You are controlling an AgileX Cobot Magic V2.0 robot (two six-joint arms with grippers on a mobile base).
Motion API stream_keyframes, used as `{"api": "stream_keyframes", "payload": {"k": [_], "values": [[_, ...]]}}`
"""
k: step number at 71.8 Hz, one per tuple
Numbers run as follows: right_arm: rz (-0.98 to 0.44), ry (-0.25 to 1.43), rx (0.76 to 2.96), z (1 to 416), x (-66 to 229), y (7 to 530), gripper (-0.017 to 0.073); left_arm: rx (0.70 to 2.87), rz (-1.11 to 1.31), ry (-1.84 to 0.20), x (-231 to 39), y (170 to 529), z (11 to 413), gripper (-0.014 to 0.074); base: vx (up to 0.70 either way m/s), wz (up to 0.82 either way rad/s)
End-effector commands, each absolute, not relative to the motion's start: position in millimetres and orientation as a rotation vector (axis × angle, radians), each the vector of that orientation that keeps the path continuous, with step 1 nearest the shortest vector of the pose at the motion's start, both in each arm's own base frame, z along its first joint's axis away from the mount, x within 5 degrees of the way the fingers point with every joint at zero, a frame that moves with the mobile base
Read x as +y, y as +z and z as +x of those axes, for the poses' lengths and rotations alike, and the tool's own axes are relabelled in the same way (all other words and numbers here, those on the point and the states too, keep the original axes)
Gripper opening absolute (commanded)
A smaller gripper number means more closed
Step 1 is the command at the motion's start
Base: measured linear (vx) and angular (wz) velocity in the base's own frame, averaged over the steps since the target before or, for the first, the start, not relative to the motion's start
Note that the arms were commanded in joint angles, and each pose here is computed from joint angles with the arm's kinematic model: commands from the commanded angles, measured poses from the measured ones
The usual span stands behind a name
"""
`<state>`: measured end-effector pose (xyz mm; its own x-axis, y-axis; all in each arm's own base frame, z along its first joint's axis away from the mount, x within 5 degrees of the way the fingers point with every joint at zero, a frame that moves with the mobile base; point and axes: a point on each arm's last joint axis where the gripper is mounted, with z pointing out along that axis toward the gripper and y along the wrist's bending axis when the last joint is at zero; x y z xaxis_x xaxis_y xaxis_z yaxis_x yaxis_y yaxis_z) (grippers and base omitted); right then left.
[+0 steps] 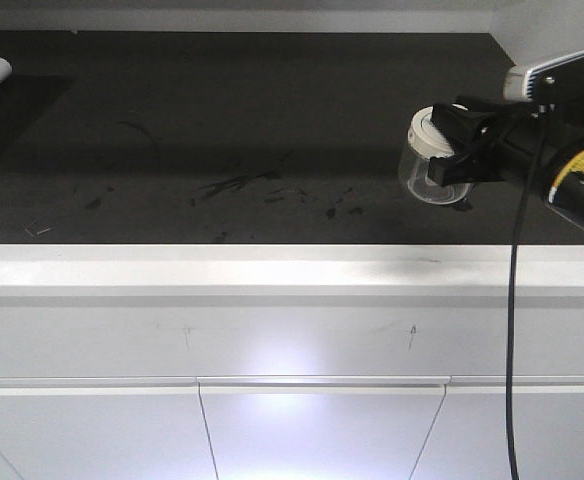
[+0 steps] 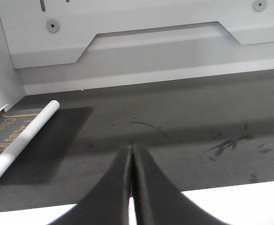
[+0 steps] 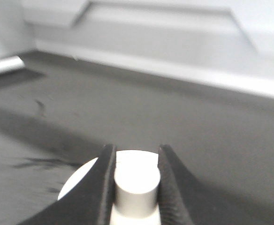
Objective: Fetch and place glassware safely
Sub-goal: 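Lift the jar with the right gripper and pull it out of the hood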
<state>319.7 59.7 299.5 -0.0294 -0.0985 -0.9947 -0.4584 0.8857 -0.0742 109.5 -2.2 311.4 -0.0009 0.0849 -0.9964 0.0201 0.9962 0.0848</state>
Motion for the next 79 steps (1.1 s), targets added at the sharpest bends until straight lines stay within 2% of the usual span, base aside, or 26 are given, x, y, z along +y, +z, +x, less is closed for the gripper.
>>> {"api": "stream_keyframes", "payload": {"k": [1, 25, 53, 79], "values": [[-0.481, 0.36, 1.418, 288, 73, 337, -0.0003, 1.475, 0.075, 0.034, -3, 327, 108, -0.0007, 0.0, 0.0], [-0.642, 0.509, 1.346, 215, 122, 347, -0.0003, 1.475, 0.075, 0.034, -3, 327, 108, -0.0007, 0.0, 0.0], [-0.782, 0.674, 1.345, 149, 135, 311, -0.0003, 1.475, 0.075, 0.034, -3, 327, 108, -0.0007, 0.0, 0.0], [-0.909, 0.784, 1.291, 125, 155, 309, -0.0003, 1.475, 0.075, 0.034, -3, 327, 108, -0.0007, 0.0, 0.0]]}}
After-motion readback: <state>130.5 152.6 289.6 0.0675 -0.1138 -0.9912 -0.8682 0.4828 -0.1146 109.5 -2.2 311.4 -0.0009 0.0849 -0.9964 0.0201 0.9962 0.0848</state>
